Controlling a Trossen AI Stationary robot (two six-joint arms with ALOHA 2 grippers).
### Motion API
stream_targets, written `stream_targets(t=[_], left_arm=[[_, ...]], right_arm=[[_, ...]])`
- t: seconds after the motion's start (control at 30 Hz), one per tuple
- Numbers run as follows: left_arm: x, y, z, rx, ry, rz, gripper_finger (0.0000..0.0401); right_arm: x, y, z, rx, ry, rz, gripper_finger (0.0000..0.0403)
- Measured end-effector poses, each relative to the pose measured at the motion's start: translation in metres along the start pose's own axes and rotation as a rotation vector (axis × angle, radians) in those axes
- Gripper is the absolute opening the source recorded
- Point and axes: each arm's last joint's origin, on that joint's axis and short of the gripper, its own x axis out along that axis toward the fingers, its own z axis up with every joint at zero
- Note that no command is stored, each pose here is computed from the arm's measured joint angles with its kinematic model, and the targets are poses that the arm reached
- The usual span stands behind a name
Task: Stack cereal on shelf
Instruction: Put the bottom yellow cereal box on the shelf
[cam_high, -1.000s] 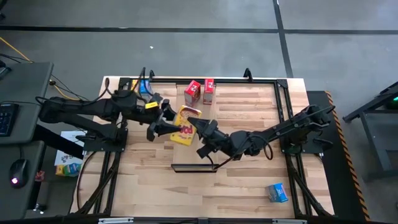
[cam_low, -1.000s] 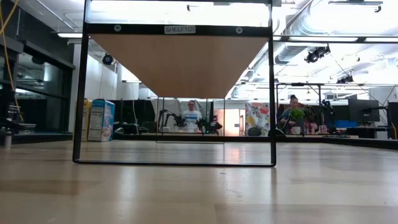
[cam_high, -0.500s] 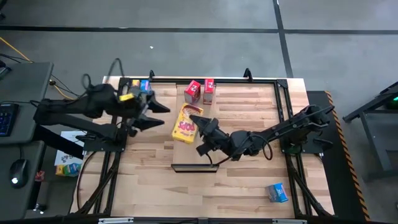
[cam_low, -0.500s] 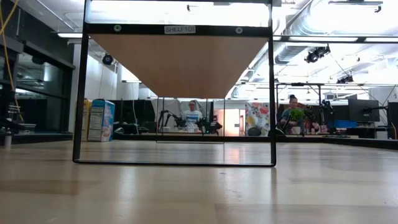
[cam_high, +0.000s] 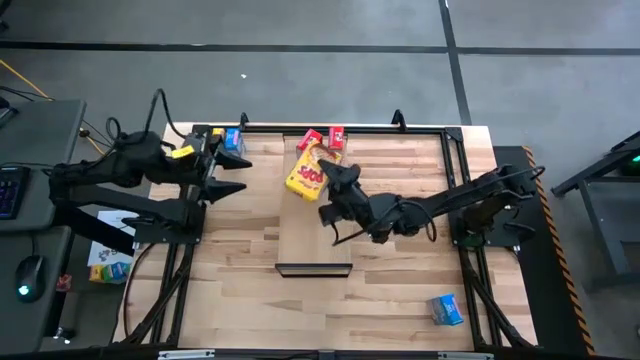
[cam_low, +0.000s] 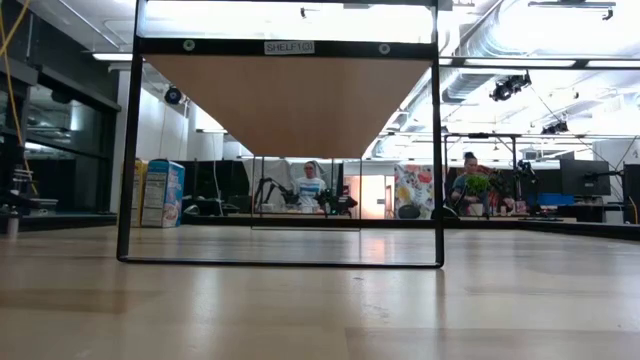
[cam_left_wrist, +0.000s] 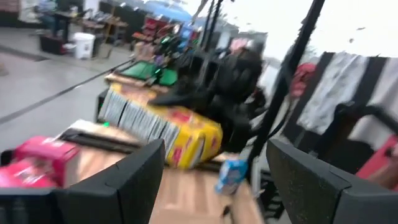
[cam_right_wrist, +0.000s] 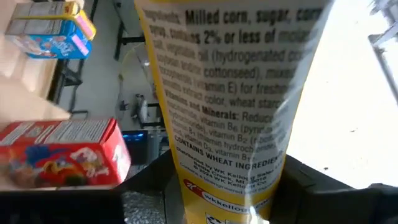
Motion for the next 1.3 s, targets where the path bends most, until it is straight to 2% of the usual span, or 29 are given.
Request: stream_targets(t=[0.17, 0.23, 0.33, 0.5, 0.6, 0.7, 0.83, 0.9, 1.03, 1.17, 1.23, 1.3], left_arm=[[0.005, 0.003, -0.010, 0.033, 0.045, 0.037, 0.0271], [0.008, 0.005, -0.014, 0.043, 0.066, 0.042, 0.0271], [0.013, 0.007, -0.022, 0.044, 0.071, 0.042, 0.0271], [0.020, 0.011, -0.038, 0.061, 0.071, 0.042, 0.0271], [0.025, 0.015, -0.052, 0.070, 0.066, 0.040, 0.0271], [0.029, 0.019, -0.068, 0.076, 0.059, 0.030, 0.0271], [0.032, 0.024, -0.091, 0.079, 0.035, 0.020, 0.0271], [0.031, 0.026, -0.098, 0.081, -0.005, 0.003, 0.0271], [0.025, 0.029, -0.114, 0.105, -0.104, -0.034, 0.0271], [0.017, 0.034, -0.128, 0.111, -0.200, -0.026, 0.0271], [0.014, 0.036, -0.132, 0.108, -0.233, 0.000, 0.0271], [0.012, 0.036, -0.131, 0.106, -0.247, 0.019, 0.0271]], right_arm=[[-0.005, -0.007, -0.029, 0.111, 0.034, 0.136, 0.0154], [-0.011, -0.012, -0.047, 0.200, 0.041, 0.215, 0.0154], [-0.022, -0.020, -0.079, 0.409, 0.024, 0.387, 0.0154], [-0.032, -0.033, -0.124, 0.826, -0.029, 0.768, 0.0154], [-0.034, -0.024, -0.134, 0.962, -0.074, 0.904, 0.0154], [-0.034, -0.003, -0.132, 1.009, -0.142, 0.924, 0.0154], [-0.029, 0.029, -0.126, 1.036, -0.247, 0.849, 0.0154], [-0.027, 0.041, -0.124, 1.108, -0.328, 0.766, 0.0154], [-0.027, 0.063, -0.130, 1.327, -0.451, 0.621, 0.0154], [-0.032, 0.077, -0.139, 1.559, -0.479, 0.575, 0.0154], [-0.035, 0.081, -0.138, 1.595, -0.459, 0.596, 0.0154], [-0.038, 0.081, -0.132, 1.556, -0.431, 0.617, 0.0154]])
